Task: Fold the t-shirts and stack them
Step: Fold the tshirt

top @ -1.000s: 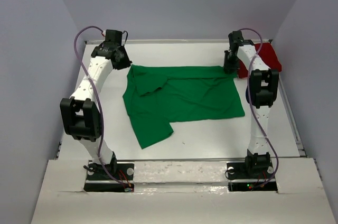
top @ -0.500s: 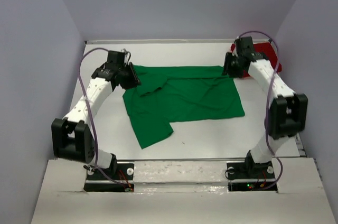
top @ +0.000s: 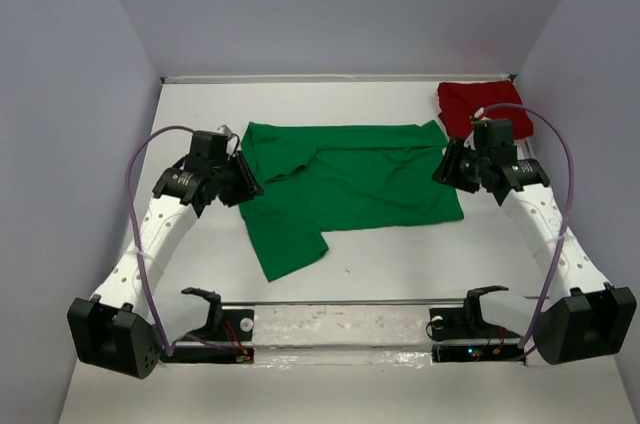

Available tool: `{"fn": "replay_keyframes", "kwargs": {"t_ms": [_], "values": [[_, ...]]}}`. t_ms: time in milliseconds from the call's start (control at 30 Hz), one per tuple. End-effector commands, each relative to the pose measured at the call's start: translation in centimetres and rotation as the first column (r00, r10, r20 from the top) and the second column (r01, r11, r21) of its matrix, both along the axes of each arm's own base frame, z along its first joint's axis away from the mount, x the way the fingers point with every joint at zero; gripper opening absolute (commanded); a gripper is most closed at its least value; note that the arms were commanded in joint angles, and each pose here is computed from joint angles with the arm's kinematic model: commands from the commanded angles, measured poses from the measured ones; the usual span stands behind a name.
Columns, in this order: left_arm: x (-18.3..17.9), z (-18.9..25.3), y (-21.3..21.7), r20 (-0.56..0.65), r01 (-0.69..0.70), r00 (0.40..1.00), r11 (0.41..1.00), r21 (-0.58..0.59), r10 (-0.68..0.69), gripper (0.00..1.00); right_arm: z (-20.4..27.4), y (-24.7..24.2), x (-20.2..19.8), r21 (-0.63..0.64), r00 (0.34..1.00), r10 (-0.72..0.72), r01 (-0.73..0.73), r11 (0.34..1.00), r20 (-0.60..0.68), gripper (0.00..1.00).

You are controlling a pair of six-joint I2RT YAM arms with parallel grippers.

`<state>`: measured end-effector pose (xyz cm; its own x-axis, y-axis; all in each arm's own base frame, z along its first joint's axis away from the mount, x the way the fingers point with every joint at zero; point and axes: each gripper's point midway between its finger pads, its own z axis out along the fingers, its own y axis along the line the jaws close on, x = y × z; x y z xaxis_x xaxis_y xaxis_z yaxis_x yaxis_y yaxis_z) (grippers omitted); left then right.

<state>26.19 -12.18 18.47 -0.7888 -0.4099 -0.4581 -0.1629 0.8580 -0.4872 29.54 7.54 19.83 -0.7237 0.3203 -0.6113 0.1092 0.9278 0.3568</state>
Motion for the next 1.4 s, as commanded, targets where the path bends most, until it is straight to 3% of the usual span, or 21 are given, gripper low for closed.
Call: {"fn": "replay_keyframes", "kwargs": {"t_ms": [0,67,267,567,767,900,1033,1367], "values": [[-3.6,-3.8,1.8,-0.143,0.023,0.99,0.992,0.128,-0.005,0.4,-3.4,-0.8,-0.8,-0.028,0.993,-0.045,0.042,0.999,-0.106,0.47],[-4.5,-4.7,2.3,-0.174,0.03,0.985,0.986,0.164,-0.001,0.38,-4.9,-1.2,-0.7,-0.057,0.986,-0.063,0.055,0.997,-0.155,0.46],[-8.8,-7.3,2.5,-0.298,0.06,0.955,0.973,0.223,0.009,0.38,-4.2,-2.3,0.7,-0.125,0.99,-0.081,0.066,0.99,-0.12,0.47],[-13.0,-8.9,0.2,-0.352,0.124,0.936,0.949,0.291,-0.014,0.39,-3.2,-0.8,1.2,-0.063,0.997,-0.013,0.008,0.998,-0.078,0.46],[-14.4,-12.0,0.4,-0.44,0.249,0.897,0.859,0.447,-0.031,0.41,-2.1,-0.3,1.0,-0.038,0.999,0.021,-0.023,0.999,-0.049,0.47],[-15.3,-13.5,-0.5,-0.486,0.304,0.872,0.844,0.442,-0.059,0.42,-1.9,-0.3,0.7,-0.039,0.999,0.027,-0.029,0.999,-0.038,0.47],[-15.5,-15.0,0.1,-0.544,0.368,0.837,0.792,0.488,-0.054,0.42,-1.3,0.0,0.4,-0.026,0.999,0.041,-0.042,0.999,-0.016,0.47],[-15.7,-16.0,-0.2,-0.583,0.414,0.81,0.768,0.489,-0.065,0.42,-0.6,0.6,0.3,0.003,0.998,0.066,-0.066,0.998,0.0,0.47]]}}
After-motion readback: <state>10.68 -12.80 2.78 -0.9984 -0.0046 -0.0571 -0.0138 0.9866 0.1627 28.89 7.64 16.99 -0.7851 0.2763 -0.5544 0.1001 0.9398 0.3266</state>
